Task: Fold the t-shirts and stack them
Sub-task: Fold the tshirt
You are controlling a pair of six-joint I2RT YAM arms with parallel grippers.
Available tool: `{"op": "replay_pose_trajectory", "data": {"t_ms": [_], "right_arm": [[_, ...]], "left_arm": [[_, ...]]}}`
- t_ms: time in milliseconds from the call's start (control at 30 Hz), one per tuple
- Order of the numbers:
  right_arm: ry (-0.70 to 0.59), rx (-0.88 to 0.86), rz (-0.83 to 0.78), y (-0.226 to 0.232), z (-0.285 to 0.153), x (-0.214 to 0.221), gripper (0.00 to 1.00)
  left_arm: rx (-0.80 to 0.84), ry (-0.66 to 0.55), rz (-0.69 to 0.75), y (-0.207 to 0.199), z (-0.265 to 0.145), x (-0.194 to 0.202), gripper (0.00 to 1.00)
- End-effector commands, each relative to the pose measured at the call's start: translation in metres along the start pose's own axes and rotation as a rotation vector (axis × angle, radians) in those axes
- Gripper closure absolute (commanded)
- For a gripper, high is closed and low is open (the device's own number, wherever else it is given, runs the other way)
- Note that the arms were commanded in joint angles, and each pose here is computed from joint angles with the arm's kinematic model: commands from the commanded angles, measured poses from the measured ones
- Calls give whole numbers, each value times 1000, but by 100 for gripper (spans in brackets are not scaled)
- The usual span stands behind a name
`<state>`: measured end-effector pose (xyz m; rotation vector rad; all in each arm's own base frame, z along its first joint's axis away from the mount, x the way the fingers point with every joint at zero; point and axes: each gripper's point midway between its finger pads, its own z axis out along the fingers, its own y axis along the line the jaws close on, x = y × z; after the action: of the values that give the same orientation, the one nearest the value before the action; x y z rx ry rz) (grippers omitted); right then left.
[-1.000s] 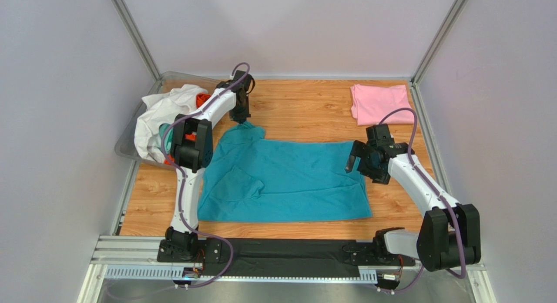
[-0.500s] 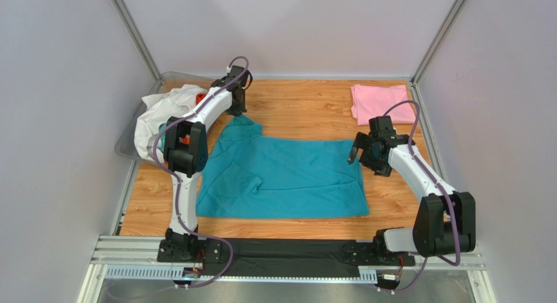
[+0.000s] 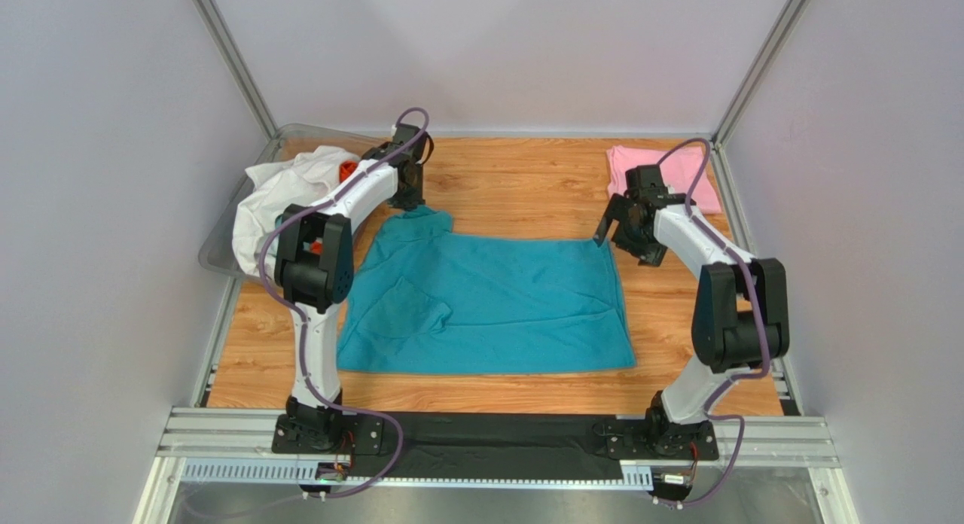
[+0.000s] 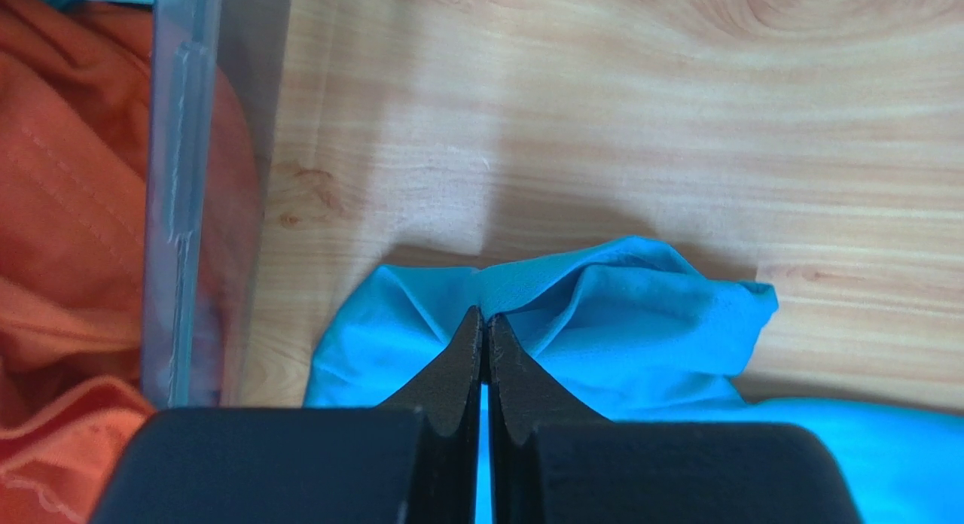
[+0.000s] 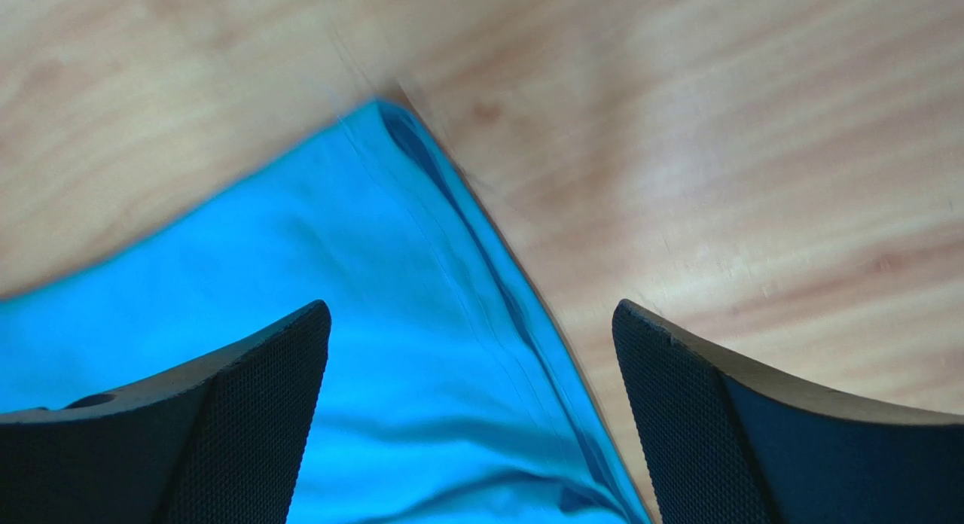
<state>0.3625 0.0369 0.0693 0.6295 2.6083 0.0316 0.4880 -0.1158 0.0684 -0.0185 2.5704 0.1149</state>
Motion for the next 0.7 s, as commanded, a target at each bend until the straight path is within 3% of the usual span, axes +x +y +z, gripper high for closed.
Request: {"op": "replay_pose_trajectory", "data": {"t_ms": [0, 100, 167, 433, 600, 667], "right_arm": [[-90, 7, 42, 16, 19, -41, 5], [-93, -18, 42, 31, 36, -54, 14], [-92, -50, 28, 42, 42, -62, 26], [-56, -10, 6, 44, 78, -62, 35], [-24, -16, -3, 44, 83, -52, 55], [-19, -14, -14, 44, 82, -48, 67]], "left_arm": [[45, -120, -38, 2, -37, -33, 100], [54, -130, -51, 2, -42, -33, 100], [59, -136, -57, 2, -46, -34, 100], [78, -133, -83, 2, -56, -25, 100], [90, -132, -103, 2, -62, -18, 100], [96, -134, -110, 3, -65, -16, 100]]}}
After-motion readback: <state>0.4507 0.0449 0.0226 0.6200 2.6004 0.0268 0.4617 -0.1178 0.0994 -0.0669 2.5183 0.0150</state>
